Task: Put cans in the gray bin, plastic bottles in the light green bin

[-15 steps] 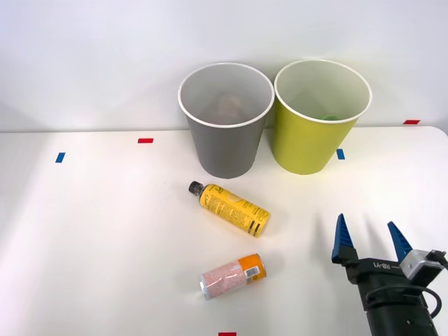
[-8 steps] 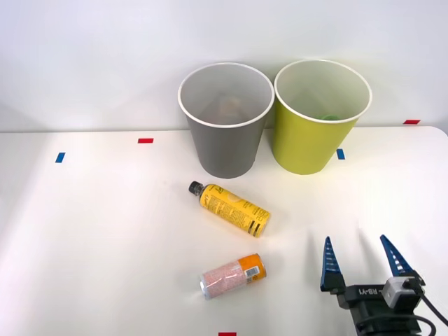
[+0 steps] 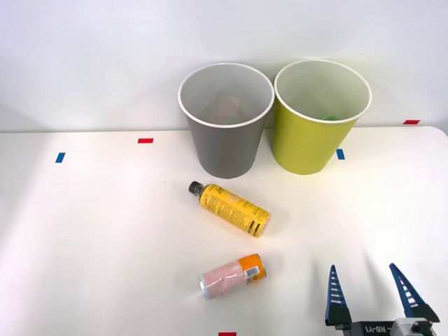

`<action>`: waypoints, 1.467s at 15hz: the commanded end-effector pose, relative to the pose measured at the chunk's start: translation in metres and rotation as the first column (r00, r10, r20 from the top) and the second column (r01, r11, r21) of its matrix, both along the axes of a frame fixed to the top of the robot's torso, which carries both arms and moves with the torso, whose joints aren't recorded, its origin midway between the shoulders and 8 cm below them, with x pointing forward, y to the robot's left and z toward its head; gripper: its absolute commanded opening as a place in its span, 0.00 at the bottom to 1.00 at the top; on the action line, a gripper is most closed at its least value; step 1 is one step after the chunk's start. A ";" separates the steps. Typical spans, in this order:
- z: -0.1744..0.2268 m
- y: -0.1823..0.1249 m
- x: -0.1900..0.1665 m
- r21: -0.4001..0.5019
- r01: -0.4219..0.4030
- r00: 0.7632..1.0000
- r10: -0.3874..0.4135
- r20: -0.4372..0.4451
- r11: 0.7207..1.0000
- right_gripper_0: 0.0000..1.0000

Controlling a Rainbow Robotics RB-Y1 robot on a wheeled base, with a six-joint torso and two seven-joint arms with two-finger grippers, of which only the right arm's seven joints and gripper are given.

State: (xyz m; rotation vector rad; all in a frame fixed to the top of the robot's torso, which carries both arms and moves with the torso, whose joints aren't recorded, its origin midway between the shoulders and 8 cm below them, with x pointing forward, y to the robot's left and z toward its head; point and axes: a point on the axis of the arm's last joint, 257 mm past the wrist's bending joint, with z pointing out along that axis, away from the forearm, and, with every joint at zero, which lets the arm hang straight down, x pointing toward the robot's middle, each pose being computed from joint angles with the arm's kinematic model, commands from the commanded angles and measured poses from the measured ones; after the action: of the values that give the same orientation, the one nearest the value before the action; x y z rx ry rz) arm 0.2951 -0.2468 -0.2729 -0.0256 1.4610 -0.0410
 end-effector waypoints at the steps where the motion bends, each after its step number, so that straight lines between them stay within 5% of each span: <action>1: -0.011 0.000 -0.015 -0.020 0.022 0.999 -0.023 -0.039 1.000 1.00; 5: -0.022 0.006 -0.033 -0.091 0.046 0.995 -0.053 -0.078 0.995 1.00; 12: -0.033 0.033 -0.052 0.095 -0.003 0.993 0.014 -0.119 0.995 1.00; 22: -0.033 0.033 -0.052 0.095 -0.003 0.993 0.014 -0.119 0.995 1.00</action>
State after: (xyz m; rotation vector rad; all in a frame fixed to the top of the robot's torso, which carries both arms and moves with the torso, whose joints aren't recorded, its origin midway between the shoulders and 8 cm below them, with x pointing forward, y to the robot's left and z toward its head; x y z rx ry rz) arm 0.2433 -0.2136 -0.3059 0.0438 1.5813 0.0376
